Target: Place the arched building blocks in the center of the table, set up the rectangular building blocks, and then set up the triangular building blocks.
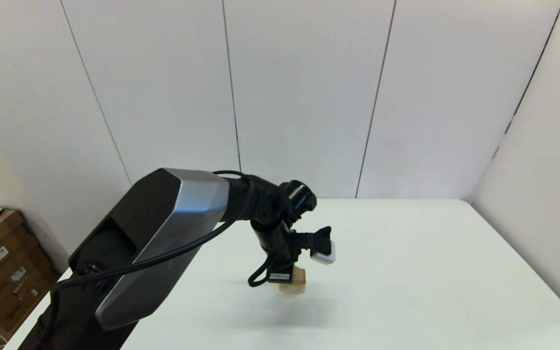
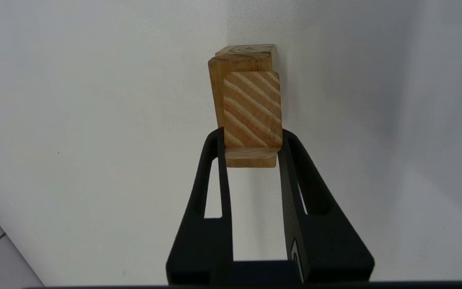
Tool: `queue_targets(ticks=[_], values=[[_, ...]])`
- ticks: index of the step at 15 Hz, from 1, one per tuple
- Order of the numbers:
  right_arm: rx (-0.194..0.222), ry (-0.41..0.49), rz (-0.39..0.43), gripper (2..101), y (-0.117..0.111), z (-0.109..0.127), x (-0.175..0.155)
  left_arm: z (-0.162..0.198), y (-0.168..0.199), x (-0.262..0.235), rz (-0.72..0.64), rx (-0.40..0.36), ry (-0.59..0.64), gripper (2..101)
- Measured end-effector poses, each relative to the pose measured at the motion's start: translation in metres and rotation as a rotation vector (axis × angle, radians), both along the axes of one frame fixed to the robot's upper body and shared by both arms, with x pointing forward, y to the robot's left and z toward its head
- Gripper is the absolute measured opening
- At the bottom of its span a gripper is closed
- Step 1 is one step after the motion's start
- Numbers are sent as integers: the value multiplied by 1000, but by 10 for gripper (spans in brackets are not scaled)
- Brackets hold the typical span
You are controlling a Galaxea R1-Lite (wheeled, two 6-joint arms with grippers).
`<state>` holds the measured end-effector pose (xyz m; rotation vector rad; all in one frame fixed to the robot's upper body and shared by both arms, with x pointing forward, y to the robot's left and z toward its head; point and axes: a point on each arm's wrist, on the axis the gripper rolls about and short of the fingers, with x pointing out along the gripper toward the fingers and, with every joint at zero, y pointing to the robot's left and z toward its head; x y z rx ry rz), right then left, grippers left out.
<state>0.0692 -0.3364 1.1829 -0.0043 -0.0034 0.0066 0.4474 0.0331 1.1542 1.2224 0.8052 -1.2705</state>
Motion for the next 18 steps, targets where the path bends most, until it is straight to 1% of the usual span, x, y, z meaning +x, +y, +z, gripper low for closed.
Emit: queue_targets(ticks=[3, 4, 7, 10, 12, 13, 15, 18], values=[[0, 0, 0, 980, 0, 0, 0, 0, 1, 0, 3, 4, -2, 214], [0, 0, 0, 980, 0, 0, 0, 0, 1, 0, 5, 10, -6, 272], [0, 0, 0, 980, 0, 0, 0, 0, 1, 1, 7, 14, -10, 504], [0, 0, 0, 980, 0, 0, 0, 0, 0, 1, 12, 8, -16, 651], [0, 0, 0, 980, 0, 0, 0, 6, 1, 5, 46, -22, -40, 727], [0, 0, 0, 980, 0, 0, 0, 15, 4, 7, 78, -43, -55, 756], [1, 0, 0, 980, 0, 0, 0, 46, 18, 12, 158, -81, -111, 804], [0, 0, 0, 980, 0, 0, 0, 123, 58, 8, 342, -159, -237, 857]])
